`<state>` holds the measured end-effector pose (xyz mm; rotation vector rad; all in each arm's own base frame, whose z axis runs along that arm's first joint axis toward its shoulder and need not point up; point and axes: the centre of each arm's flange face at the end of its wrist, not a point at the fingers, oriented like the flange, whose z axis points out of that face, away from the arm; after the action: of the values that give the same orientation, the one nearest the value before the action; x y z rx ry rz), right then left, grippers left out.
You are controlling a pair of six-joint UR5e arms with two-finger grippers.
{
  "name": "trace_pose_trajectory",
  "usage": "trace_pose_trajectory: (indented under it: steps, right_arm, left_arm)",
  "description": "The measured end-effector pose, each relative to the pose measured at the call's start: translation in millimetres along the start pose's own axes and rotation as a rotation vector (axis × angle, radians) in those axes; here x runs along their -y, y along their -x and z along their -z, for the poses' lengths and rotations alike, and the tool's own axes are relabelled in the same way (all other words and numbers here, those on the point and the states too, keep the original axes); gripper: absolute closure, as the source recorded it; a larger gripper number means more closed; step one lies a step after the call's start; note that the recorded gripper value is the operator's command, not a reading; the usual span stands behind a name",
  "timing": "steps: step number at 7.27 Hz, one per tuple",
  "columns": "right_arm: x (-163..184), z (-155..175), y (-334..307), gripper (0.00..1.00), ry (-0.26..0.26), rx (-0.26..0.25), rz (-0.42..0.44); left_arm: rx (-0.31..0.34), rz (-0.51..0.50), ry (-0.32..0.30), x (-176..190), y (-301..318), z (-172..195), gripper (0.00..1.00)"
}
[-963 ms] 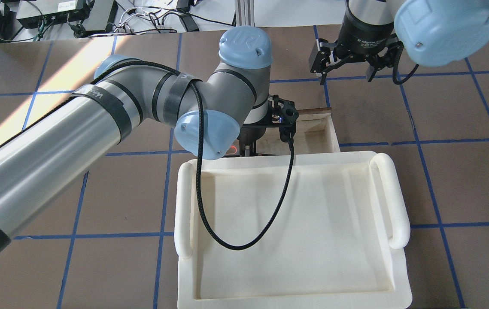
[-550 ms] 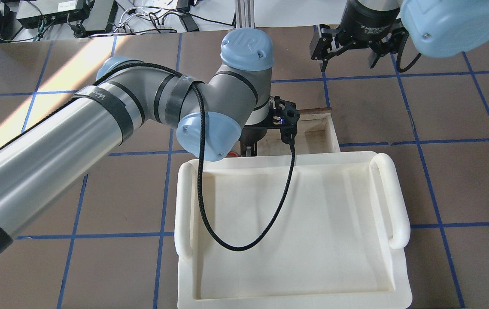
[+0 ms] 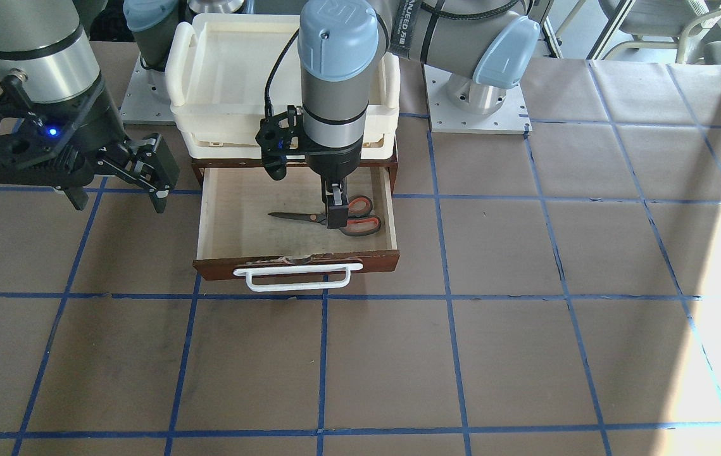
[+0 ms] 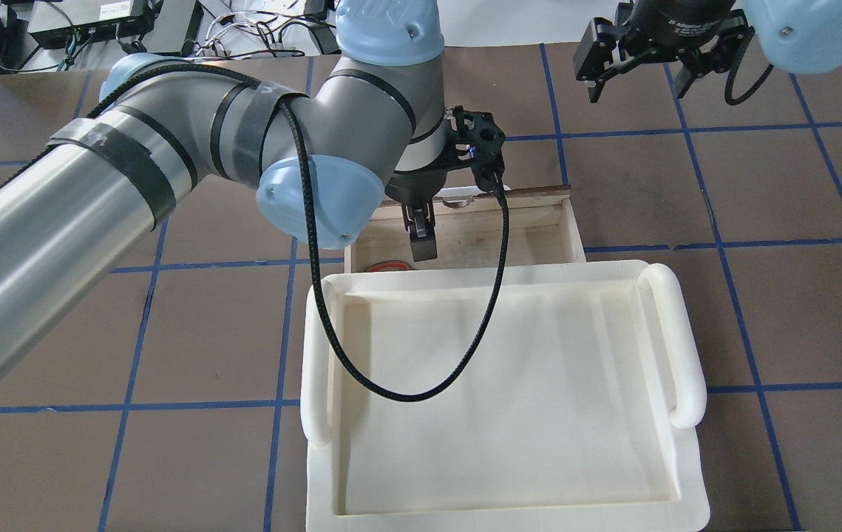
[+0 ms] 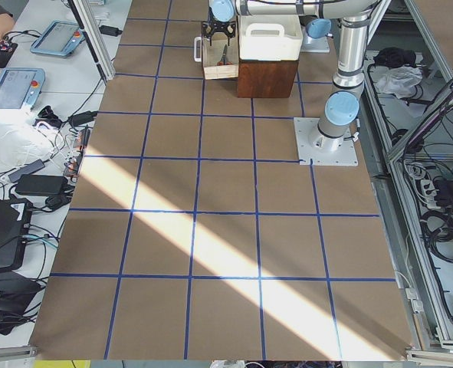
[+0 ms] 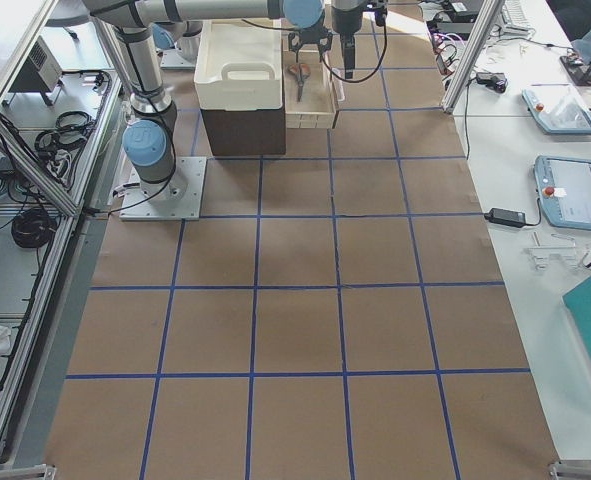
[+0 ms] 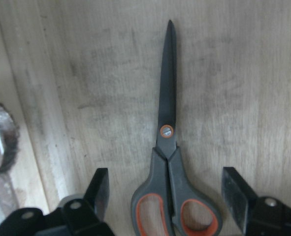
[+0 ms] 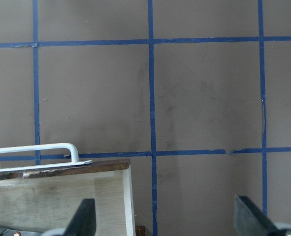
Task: Place scissors in drawer with both arms
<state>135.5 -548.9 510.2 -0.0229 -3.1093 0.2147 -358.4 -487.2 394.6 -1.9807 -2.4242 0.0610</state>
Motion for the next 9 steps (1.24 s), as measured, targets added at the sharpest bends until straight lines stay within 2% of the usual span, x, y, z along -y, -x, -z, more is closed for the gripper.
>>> trace_pose_trajectory:
  steps: [1, 2, 3, 5, 6, 7, 9]
  right_arm:
    - [-4, 2, -3, 0.0, 0.022, 0.0, 0.001]
    - [-10, 3, -3, 0.0, 0.053, 0.002, 0.005]
    - [-14, 3, -3, 0.0, 0.078, 0.001, 0.008]
    - [-17, 2, -3, 0.0, 0.094, -0.002, 0.012]
    - [-17, 1, -3, 0.0, 0.094, -0.002, 0.013]
    - [-17, 1, -2, 0.0, 0.094, 0.001, 0.012]
    - [-17, 0, -1, 0.0, 0.094, 0.006, 0.008]
  left_arm:
    - [0.025, 0.149, -0.02, -8, 3, 20, 0.15]
    - [0.047, 0.324, -0.04, -20, 7, 38, 0.03]
    - [0.061, 0.515, -0.058, -40, 17, 55, 0.0]
    - [0.077, 0.877, -0.085, -85, 35, 82, 0.0]
    - [0.082, 1.026, -0.088, -111, 46, 93, 0.0]
    - [0.085, 1.141, -0.078, -144, 60, 100, 0.0]
    - [0.078, 1.29, -0.06, -205, 82, 106, 0.0]
